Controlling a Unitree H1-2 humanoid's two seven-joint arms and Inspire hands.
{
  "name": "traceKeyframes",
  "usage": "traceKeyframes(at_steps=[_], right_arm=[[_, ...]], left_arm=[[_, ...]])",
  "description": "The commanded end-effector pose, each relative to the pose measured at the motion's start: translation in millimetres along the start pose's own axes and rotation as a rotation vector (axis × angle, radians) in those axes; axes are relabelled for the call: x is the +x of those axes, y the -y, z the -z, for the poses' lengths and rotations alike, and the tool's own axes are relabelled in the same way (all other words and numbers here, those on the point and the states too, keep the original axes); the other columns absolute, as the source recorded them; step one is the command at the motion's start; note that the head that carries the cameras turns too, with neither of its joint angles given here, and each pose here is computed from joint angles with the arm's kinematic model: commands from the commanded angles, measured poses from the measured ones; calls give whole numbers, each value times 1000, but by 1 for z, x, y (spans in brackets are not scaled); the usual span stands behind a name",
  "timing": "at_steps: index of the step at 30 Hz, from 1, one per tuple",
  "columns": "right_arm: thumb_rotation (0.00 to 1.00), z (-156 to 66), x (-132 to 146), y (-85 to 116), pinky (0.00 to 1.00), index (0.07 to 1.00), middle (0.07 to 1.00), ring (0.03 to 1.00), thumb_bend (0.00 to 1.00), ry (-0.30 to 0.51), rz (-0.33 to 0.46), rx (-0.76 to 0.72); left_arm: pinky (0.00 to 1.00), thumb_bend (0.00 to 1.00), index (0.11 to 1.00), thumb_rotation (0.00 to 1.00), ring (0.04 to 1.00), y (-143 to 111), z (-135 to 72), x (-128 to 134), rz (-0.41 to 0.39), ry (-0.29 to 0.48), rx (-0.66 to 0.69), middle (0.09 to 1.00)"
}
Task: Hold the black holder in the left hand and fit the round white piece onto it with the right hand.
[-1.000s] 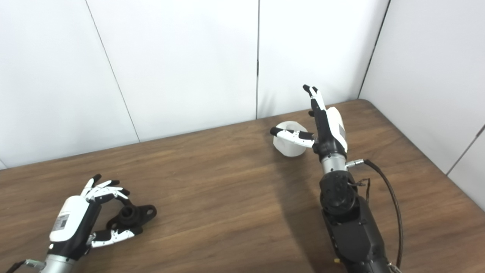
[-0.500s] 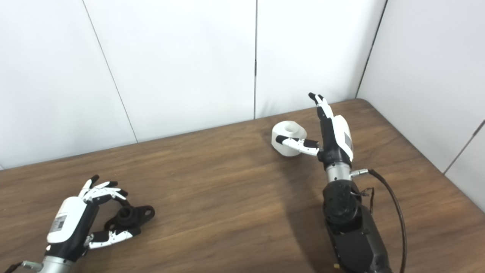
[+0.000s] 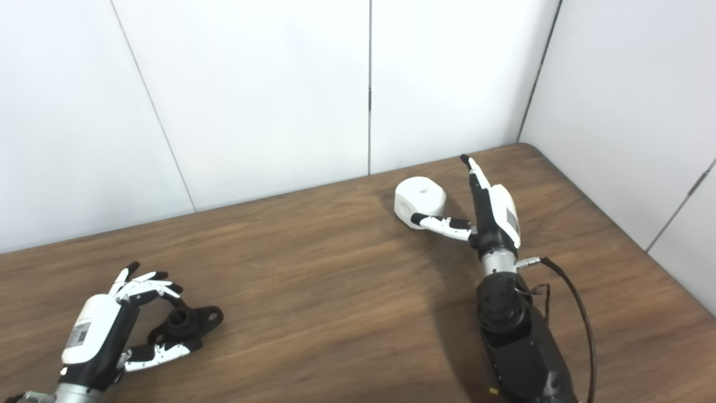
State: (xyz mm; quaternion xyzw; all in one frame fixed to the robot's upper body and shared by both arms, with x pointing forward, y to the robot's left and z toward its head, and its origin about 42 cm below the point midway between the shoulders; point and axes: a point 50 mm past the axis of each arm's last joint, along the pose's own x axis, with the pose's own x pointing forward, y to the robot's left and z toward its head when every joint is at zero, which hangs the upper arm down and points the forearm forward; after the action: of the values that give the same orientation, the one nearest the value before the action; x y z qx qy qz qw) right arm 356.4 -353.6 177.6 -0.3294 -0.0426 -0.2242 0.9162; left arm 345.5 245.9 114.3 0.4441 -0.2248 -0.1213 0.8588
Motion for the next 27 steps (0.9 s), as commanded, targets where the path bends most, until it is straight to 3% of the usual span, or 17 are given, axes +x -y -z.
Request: traceKeyframes(at_steps=[1, 7, 12, 27], right_arm=[[348, -18, 19, 15, 840, 987, 973, 964, 892, 76, 39, -7], [372, -16, 21, 11, 860, 1000, 998, 997, 917, 51, -8, -34], [444, -20, 22, 4, 959, 1000, 1000, 1000, 968, 18, -50, -105], [420, -24, 30, -15, 1000, 950, 1000, 1000, 986, 19, -36, -132]], left_arm=[[1000, 520, 483, 41, 830, 44, 15, -61, 113, -134, -69, 687], [1000, 520, 483, 42, 827, 45, 17, -62, 116, -133, -66, 691], [1000, 520, 483, 42, 825, 45, 18, -62, 116, -134, -67, 692], [1000, 520, 483, 42, 824, 47, 15, -62, 116, -135, -70, 692]])
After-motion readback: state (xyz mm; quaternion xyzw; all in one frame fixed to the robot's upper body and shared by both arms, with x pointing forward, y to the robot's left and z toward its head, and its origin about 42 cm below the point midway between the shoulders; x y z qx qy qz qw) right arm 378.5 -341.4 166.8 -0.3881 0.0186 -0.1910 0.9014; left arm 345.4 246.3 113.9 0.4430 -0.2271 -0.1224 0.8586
